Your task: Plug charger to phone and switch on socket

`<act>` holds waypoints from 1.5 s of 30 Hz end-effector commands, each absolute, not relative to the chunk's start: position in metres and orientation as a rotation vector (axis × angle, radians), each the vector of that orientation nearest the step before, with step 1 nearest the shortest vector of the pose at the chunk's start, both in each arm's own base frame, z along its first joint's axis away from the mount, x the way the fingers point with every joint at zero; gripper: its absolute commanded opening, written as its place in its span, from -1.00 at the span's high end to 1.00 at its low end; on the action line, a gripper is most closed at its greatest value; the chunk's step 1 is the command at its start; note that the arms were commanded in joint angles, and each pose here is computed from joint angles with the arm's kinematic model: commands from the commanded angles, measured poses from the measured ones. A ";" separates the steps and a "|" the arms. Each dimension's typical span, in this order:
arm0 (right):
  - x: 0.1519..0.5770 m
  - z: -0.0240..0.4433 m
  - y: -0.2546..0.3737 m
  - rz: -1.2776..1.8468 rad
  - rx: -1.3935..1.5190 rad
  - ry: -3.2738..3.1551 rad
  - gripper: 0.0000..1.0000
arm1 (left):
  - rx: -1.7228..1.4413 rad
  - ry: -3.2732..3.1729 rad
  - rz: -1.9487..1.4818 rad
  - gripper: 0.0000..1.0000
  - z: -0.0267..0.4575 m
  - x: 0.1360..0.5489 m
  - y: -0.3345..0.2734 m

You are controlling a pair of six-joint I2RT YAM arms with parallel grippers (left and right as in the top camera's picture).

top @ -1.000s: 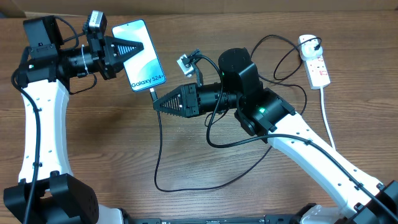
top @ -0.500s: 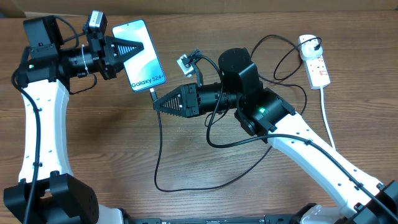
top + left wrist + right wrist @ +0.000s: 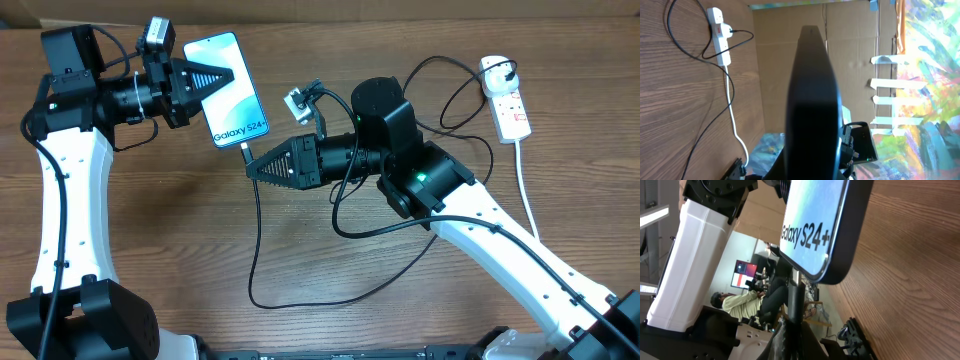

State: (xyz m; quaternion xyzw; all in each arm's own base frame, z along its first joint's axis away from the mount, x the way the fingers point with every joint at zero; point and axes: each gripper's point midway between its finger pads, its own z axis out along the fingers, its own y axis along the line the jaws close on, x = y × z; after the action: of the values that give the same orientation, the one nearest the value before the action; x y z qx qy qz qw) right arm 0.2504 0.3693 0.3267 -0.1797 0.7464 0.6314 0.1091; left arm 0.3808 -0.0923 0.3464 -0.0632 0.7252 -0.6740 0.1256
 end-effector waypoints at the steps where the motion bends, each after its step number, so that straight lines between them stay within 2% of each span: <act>1: 0.246 0.343 0.367 1.856 -0.575 2.136 0.93 | -0.158 2.103 -1.999 0.92 0.355 0.376 -0.096; 45: 0.249 0.343 0.363 1.856 -0.582 2.127 0.93 | -0.141 2.092 -2.026 0.92 0.358 0.373 -0.096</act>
State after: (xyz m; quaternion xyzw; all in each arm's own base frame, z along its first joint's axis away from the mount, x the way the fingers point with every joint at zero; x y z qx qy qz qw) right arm 0.2536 0.3661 0.3272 -0.1853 0.7442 0.6310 0.1170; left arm 0.3807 -0.0922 0.3466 -0.0631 0.7250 -0.6743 0.1255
